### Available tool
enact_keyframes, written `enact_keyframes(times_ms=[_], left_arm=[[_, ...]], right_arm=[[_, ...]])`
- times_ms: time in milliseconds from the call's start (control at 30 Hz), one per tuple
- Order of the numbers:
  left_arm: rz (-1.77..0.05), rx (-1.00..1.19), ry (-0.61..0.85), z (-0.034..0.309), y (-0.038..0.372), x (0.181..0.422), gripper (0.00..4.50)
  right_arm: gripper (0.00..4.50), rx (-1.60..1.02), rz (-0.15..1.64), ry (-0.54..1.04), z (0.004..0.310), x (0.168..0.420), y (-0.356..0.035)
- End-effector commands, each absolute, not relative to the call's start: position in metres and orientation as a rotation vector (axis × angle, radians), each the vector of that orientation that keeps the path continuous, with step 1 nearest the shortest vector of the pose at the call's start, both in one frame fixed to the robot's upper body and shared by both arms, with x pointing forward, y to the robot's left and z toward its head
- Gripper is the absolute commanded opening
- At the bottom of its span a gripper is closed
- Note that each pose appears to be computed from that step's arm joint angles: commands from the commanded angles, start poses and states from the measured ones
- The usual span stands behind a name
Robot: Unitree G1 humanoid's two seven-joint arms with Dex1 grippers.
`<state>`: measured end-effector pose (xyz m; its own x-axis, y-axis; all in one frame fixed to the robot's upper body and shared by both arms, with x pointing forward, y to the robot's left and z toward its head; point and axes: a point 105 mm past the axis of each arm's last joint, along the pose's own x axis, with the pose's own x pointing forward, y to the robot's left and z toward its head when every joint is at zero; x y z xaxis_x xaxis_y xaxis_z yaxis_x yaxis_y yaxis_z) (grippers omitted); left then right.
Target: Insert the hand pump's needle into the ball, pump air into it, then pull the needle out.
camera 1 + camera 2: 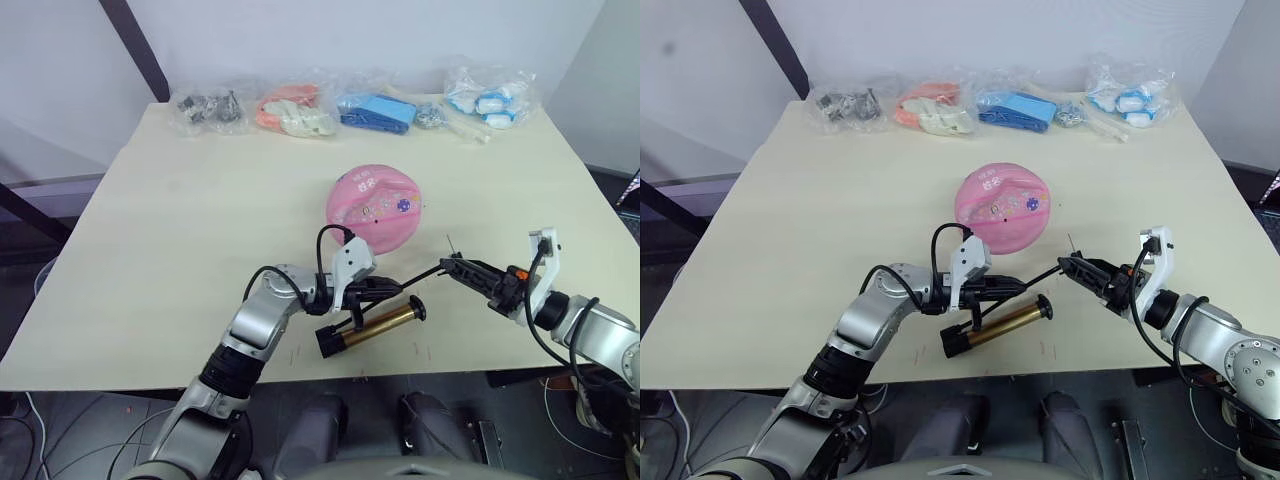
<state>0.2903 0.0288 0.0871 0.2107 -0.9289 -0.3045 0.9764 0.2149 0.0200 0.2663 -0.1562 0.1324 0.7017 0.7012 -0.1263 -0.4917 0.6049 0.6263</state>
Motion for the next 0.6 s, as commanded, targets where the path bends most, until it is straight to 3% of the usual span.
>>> enact_keyframes(times_ms=[33,600], left_arm=[[-1.351,0.234,0.188,0.099,0.0256,0.292,0.15],[-1.298,0.14,0.202,0.1006,0.0275,0.2994,0.15]], right_arm=[[4.5,0.585,0.718,0.327,0.1429,0.2682,-0.1573],[4.5,0.633,0.639,0.204,0.141,0.2744,-0.1572]])
